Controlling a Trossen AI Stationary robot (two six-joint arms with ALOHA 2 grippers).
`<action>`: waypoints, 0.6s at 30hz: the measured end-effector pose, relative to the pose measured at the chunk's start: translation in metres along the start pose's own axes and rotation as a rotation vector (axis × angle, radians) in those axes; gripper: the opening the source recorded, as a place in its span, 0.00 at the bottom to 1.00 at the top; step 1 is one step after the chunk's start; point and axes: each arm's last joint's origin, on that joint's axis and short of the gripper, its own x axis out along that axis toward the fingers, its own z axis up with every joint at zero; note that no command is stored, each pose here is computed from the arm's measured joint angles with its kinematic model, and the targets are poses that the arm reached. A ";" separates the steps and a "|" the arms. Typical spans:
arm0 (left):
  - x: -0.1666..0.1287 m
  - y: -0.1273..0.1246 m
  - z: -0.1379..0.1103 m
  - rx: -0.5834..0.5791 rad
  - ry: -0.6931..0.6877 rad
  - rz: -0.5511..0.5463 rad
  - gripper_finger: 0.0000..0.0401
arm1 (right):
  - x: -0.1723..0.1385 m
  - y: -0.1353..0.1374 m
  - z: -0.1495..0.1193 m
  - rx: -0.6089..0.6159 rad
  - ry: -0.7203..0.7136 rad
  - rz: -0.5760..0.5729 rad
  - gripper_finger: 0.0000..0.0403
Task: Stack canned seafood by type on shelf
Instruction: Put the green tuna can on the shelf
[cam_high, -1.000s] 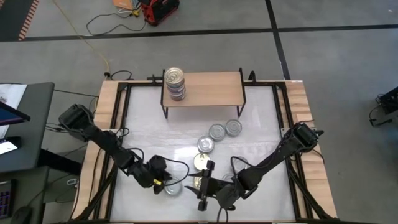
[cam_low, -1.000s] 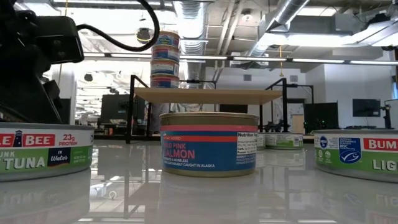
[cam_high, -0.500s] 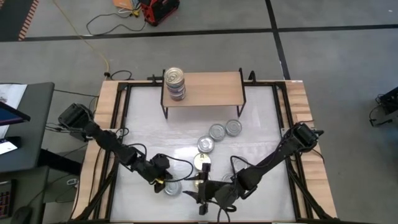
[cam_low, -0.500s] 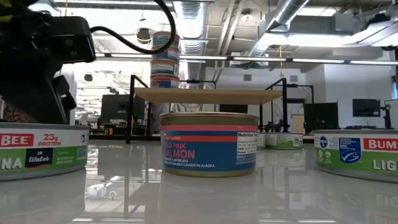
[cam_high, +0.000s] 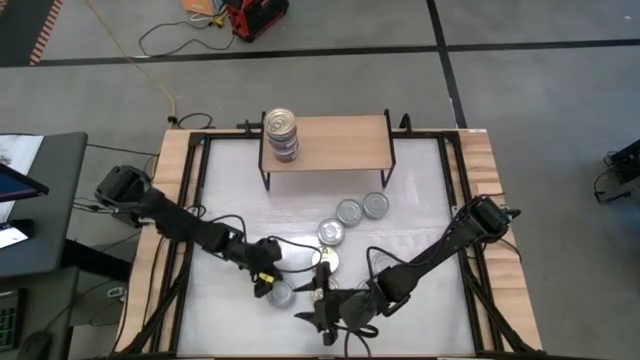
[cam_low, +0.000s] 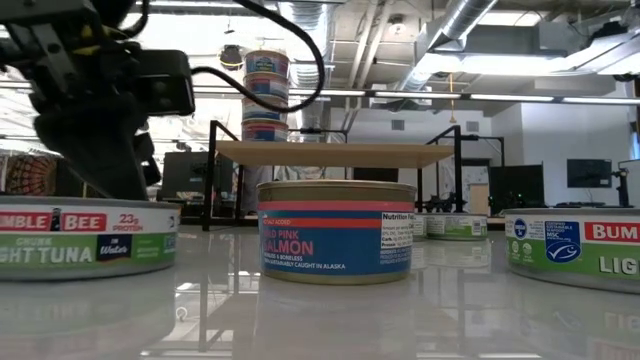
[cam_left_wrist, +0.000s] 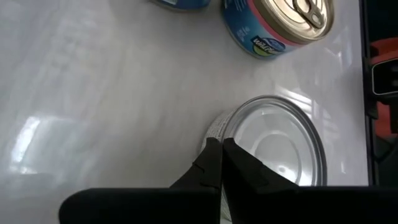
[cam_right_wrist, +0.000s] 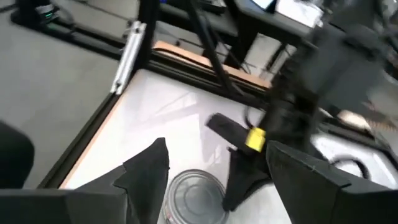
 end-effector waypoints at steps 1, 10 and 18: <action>0.000 0.002 0.002 0.001 0.005 -0.006 0.00 | 0.000 0.000 0.000 -0.025 0.001 0.009 0.73; -0.001 0.015 0.013 -0.009 -0.003 0.002 0.00 | -0.015 0.020 0.003 -0.265 0.005 -0.033 0.72; 0.001 0.029 0.004 -0.044 -0.022 0.035 0.00 | -0.008 0.011 -0.009 -0.209 0.108 -0.009 0.72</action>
